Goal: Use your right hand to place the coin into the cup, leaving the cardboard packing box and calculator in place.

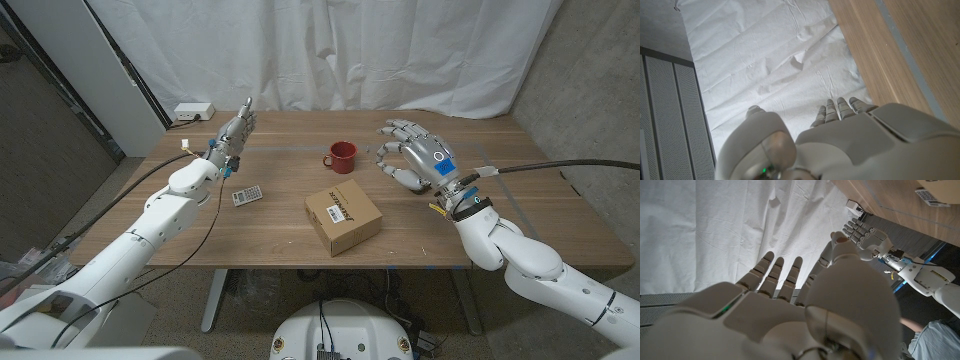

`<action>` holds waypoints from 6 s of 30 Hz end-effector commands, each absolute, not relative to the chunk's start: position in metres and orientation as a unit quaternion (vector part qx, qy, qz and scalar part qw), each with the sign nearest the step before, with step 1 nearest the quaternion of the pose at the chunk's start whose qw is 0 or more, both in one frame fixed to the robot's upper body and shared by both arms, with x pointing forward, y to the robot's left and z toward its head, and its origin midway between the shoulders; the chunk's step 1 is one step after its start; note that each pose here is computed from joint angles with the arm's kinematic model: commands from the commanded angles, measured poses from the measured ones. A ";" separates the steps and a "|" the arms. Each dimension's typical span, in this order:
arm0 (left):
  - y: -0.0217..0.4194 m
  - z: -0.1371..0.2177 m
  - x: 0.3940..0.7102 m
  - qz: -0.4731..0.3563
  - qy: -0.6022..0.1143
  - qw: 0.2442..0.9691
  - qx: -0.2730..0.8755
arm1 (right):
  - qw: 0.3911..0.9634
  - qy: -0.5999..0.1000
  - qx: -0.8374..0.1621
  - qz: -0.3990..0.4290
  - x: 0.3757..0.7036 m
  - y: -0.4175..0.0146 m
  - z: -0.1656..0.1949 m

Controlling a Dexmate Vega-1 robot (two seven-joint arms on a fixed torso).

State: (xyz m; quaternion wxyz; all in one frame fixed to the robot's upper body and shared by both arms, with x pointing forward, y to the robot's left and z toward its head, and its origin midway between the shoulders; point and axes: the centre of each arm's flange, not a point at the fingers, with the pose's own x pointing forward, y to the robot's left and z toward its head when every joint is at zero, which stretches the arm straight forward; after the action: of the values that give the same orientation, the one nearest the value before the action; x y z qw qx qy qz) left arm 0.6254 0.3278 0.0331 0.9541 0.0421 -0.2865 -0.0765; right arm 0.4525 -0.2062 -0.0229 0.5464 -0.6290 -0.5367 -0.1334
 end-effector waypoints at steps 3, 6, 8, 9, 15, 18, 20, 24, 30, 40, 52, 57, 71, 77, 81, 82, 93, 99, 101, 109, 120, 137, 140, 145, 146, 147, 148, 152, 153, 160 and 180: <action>0.334 0.024 0.626 -0.074 -0.278 0.957 0.035 | 0.536 -0.535 -0.639 -0.133 0.457 -0.198 0.004; 0.336 0.022 0.625 -0.073 -0.275 0.958 0.037 | 0.535 -0.533 -0.642 -0.127 0.459 -0.196 0.009; 0.337 0.021 0.625 -0.073 -0.274 0.958 0.036 | 0.537 -0.532 -0.642 -0.126 0.460 -0.195 0.012; 0.338 0.021 0.625 -0.073 -0.274 0.958 0.036 | 0.540 -0.531 -0.641 -0.124 0.461 -0.194 0.014; 0.341 0.023 0.623 -0.073 -0.278 0.957 0.036 | 0.550 -0.505 -0.654 -0.123 0.463 -0.187 0.023; 0.341 0.024 0.622 -0.072 -0.281 0.956 0.036 | 0.549 -0.502 -0.658 -0.122 0.463 -0.184 0.026; 0.342 0.025 0.621 -0.072 -0.283 0.956 0.037 | 0.548 -0.501 -0.658 -0.121 0.464 -0.182 0.028; 0.343 0.026 0.618 -0.072 -0.286 0.955 0.038 | 0.551 -0.500 -0.657 -0.121 0.465 -0.179 0.032; 0.344 0.025 0.616 -0.072 -0.288 0.954 0.038 | 0.557 -0.483 -0.666 -0.107 0.469 -0.175 0.041; 0.347 0.020 0.615 -0.073 -0.286 0.955 0.035 | 0.568 -0.469 -0.670 -0.094 0.478 -0.169 0.054; 0.351 0.012 0.615 -0.072 -0.282 0.956 0.029 | 0.562 -0.478 -0.668 -0.095 0.493 -0.156 0.066; 0.356 0.011 0.611 -0.066 -0.283 0.956 0.030 | 0.560 -0.484 -0.666 -0.093 0.503 -0.149 0.071; 0.364 0.013 0.604 -0.056 -0.288 0.956 0.029 | 0.552 -0.489 -0.669 -0.090 0.528 -0.140 0.083; 0.364 0.015 0.605 -0.056 -0.289 0.955 0.030 | 0.549 -0.488 -0.673 -0.084 0.536 -0.138 0.089; 0.363 0.016 0.606 -0.056 -0.291 0.955 0.029 | 0.548 -0.485 -0.677 -0.079 0.541 -0.137 0.093; 0.363 0.016 0.606 -0.056 -0.290 0.955 0.029 | 0.548 -0.485 -0.677 -0.078 0.542 -0.136 0.093; 0.363 0.018 0.603 -0.052 -0.295 0.954 0.029 | 0.538 -0.484 -0.688 -0.060 0.555 -0.131 0.101; 0.366 0.017 0.600 -0.048 -0.296 0.954 0.030 | 0.535 -0.480 -0.693 -0.056 0.561 -0.128 0.102; 0.366 0.016 0.599 -0.047 -0.295 0.954 0.029 | 0.537 -0.479 -0.692 -0.058 0.563 -0.127 0.102; 0.366 0.014 0.600 -0.050 -0.294 0.954 0.029 | 0.538 -0.472 -0.696 -0.051 0.575 -0.120 0.103; 0.374 0.013 0.600 -0.048 -0.292 0.955 0.030 | 0.540 -0.457 -0.705 -0.050 0.593 -0.113 0.108; 0.376 0.013 0.607 -0.052 -0.290 0.955 0.029 | 0.544 -0.404 -0.735 -0.027 0.615 -0.102 0.113; 0.377 0.013 0.607 -0.052 -0.289 0.955 0.029 | 0.546 -0.396 -0.738 -0.022 0.618 -0.100 0.111; 0.378 0.012 0.607 -0.051 -0.290 0.955 0.027 | 0.554 -0.379 -0.741 -0.009 0.622 -0.096 0.109; 0.379 0.012 0.607 -0.050 -0.291 0.955 0.027 | 0.558 -0.371 -0.742 -0.003 0.624 -0.095 0.109; 0.379 0.012 0.607 -0.050 -0.291 0.955 0.027 | 0.560 -0.368 -0.742 0.000 0.625 -0.095 0.109; 0.379 0.012 0.607 -0.050 -0.291 0.955 0.026 | 0.561 -0.366 -0.742 0.002 0.625 -0.094 0.109; 0.380 0.012 0.607 -0.050 -0.291 0.955 0.026 | 0.567 -0.355 -0.744 0.007 0.628 -0.095 0.109; 0.380 0.012 0.607 -0.050 -0.291 0.955 0.026 | 0.569 -0.351 -0.744 0.009 0.629 -0.095 0.109; 0.381 0.011 0.607 -0.049 -0.289 0.956 0.026 | 0.585 -0.322 -0.744 0.020 0.639 -0.102 0.107; 0.385 0.011 0.610 -0.047 -0.286 0.957 0.026 | 0.606 -0.265 -0.749 0.050 0.661 -0.105 0.098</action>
State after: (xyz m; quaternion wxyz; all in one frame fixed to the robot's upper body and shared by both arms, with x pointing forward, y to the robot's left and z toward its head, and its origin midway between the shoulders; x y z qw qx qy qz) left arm 0.6077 0.3818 0.0113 0.9558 0.0269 -0.2887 -0.0489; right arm 0.6504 -0.1033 0.1016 0.5923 -0.7495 -0.2938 0.0336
